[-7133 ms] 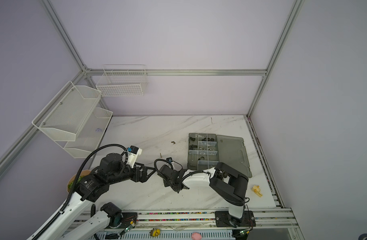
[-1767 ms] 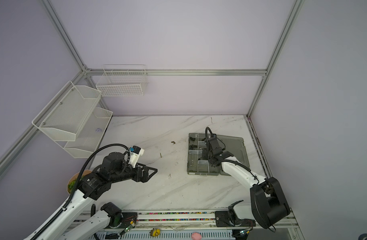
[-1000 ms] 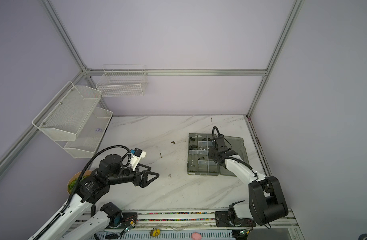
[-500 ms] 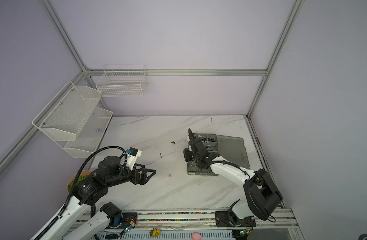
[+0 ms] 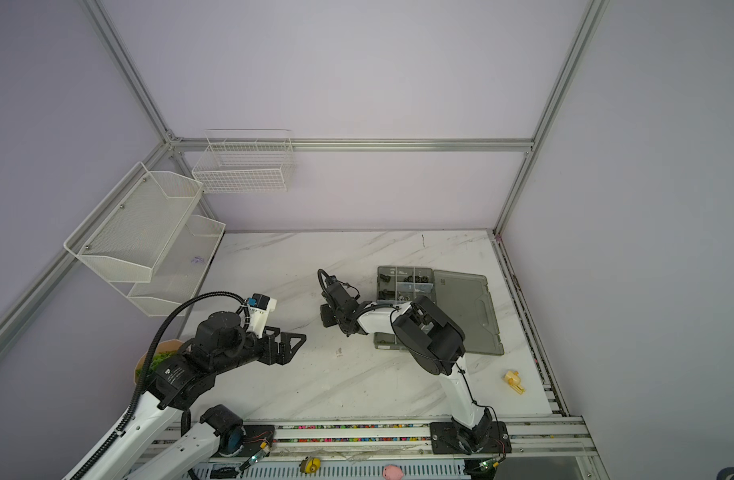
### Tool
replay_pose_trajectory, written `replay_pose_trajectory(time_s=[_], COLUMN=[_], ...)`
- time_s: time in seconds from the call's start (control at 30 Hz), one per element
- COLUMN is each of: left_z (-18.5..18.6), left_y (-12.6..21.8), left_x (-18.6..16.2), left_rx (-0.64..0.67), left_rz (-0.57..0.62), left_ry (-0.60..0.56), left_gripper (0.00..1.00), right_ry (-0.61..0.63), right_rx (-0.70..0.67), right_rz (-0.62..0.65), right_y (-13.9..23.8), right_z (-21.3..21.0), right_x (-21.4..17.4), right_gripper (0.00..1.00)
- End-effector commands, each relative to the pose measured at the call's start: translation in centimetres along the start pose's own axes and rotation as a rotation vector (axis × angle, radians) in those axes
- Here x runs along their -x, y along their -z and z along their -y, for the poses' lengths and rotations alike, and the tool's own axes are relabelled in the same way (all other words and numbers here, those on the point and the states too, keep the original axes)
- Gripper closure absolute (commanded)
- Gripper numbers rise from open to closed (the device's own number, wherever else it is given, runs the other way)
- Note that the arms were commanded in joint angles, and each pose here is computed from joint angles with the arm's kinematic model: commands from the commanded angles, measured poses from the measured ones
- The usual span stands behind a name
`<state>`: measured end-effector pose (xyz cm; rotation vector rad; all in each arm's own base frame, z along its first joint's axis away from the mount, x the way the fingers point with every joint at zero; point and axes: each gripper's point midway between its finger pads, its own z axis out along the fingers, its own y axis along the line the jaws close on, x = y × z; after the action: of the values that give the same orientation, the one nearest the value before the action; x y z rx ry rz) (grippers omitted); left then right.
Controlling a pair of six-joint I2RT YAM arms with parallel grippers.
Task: Sort the screws and nuts into containers
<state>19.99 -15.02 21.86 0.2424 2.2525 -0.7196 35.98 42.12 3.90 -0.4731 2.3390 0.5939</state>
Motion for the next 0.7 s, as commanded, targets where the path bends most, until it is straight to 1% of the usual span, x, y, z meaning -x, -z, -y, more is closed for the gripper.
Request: replay_pose_trajectory(time_s=[0.0,0.07,0.23,0.33,0.47,0.67], left_z=[0.1,0.2,0.1,0.1,0.1,0.0], left_y=[0.2,0.3,0.3,0.2,0.3,0.2], left_x=[0.6,0.7,0.6,0.6,0.7,0.6], left_rx=[-0.002,-0.003,-0.002,-0.003,-0.001,0.003], left_rz=[0.022,0.026,0.024,0.023,0.026,0.023], left_ry=[0.013,0.011,0.012,0.013,0.013,0.015], left_gripper=[0.00,0.00,0.00,0.00,0.00,0.00], right_ry=[0.015,0.019,0.074,0.099,0.106,0.111], right_rx=[-0.022,-0.038,-0.212,-0.260,-0.272,-0.276], right_rz=[0.007,-0.006,-0.066,-0.093,-0.115,-0.138], right_y=[-0.9,-1.4,-2.3,-2.6,-2.4,-1.5], right_z=[-0.6,-0.5,1.1,1.6,1.9,2.2], right_x=[-0.1,-0.5,-1.9,-2.8,-3.7,-4.9], right_gripper=[0.56,0.56,0.58,0.66,0.73,0.87])
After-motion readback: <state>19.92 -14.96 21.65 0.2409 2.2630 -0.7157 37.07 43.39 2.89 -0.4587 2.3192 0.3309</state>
